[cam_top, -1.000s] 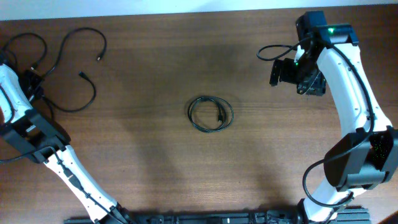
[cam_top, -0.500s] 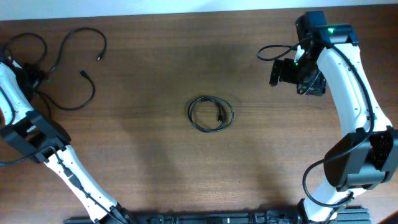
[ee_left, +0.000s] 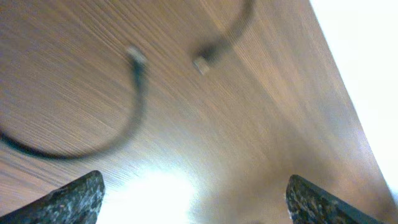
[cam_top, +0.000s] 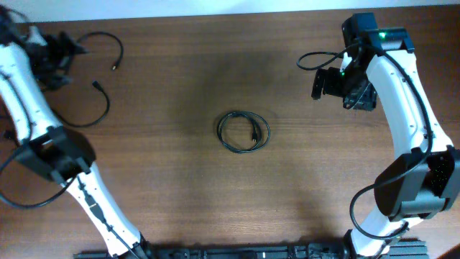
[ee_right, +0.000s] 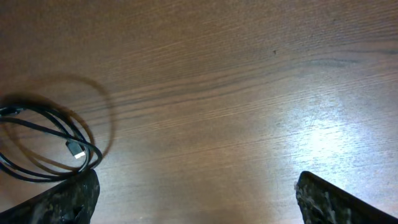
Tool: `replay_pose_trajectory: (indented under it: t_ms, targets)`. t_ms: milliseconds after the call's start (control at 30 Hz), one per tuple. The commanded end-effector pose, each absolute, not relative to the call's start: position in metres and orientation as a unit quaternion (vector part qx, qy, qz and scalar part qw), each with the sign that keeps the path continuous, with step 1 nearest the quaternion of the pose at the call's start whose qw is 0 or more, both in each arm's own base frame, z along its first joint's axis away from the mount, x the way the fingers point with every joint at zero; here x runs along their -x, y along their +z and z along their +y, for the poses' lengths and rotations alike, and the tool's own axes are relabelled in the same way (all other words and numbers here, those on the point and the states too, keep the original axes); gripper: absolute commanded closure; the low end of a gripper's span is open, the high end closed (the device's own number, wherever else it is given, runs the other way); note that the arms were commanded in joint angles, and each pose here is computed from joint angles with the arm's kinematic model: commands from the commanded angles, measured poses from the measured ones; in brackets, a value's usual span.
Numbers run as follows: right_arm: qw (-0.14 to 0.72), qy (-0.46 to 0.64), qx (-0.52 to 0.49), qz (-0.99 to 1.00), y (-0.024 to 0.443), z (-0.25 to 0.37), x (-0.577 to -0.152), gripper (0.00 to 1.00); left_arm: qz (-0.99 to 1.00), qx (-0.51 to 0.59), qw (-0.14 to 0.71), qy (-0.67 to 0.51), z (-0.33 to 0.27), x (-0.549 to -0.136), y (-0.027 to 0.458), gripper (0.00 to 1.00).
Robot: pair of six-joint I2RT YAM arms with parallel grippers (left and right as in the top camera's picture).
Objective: Untangle cables
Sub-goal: 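Reach the left gripper to the center coil and grasp a loop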
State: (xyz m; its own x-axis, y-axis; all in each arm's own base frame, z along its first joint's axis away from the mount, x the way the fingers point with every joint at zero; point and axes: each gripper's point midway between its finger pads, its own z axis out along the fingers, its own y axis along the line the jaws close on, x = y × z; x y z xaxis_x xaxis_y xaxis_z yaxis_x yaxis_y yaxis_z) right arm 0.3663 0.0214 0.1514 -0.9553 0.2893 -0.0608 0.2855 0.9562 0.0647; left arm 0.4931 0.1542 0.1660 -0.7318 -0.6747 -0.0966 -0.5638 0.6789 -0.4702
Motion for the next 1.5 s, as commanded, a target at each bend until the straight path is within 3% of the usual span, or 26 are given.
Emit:
replay_pose_trajectory:
  t_ms: [0,100,200,267,633,800,933,1167,1200,1233,1333,1467]
  targets:
    - [0.04,0.022,-0.144,0.988,0.154,0.019,-0.366,0.02,0.946,0.161,0.123,-0.254,0.043,-0.502,0.184,0.06]
    - [0.04,0.022,-0.144,0.988,0.154,0.019,-0.366,0.01,0.974,0.067,0.065,-0.209,-0.032,-0.487,0.165,0.03]
    - [0.04,0.022,-0.144,0.988,0.154,0.019,-0.366,0.02,0.975,-0.112,0.034,-0.187,-0.107,-0.466,0.144,0.01]
    - [0.04,0.022,-0.144,0.988,0.154,0.019,-0.366,0.02,0.981,-0.153,0.0,-0.122,-0.125,-0.452,0.123,0.01]
    - [0.04,0.022,-0.144,0.988,0.154,0.019,-0.366,0.02,0.933,-0.319,-0.12,-0.117,-0.205,-0.377,0.047,0.01]
    - [0.04,0.022,-0.144,0.988,0.154,0.019,-0.366,0.01,0.931,-0.332,-0.11,-0.109,-0.212,-0.378,0.033,0.02]
    - [0.04,0.022,-0.144,0.989,0.154,0.019,-0.366,0.02,0.943,-0.31,-0.104,-0.068,-0.201,-0.386,0.03,0.28]
    - [0.04,0.022,-0.144,0.988,0.154,0.019,-0.366,0.02,0.943,-0.303,-0.124,-0.066,-0.197,-0.377,0.018,0.46]
    - [0.04,0.022,-0.144,0.988,0.154,0.019,-0.366,0.01,0.944,-0.298,-0.126,-0.065,-0.197,-0.376,0.016,0.64]
    - [0.04,0.022,-0.144,0.989,0.154,0.019,-0.366,0.02,0.946,-0.293,-0.126,-0.064,-0.197,-0.376,0.015,0.76]
    - [0.04,0.022,-0.144,0.988,0.154,0.019,-0.366,0.01,0.946,-0.29,-0.126,-0.064,-0.197,-0.376,0.015,0.98]
    - [0.04,0.022,-0.144,0.988,0.154,0.019,-0.366,0.01,0.955,-0.249,-0.148,-0.056,-0.192,-0.368,0.025,1.0]
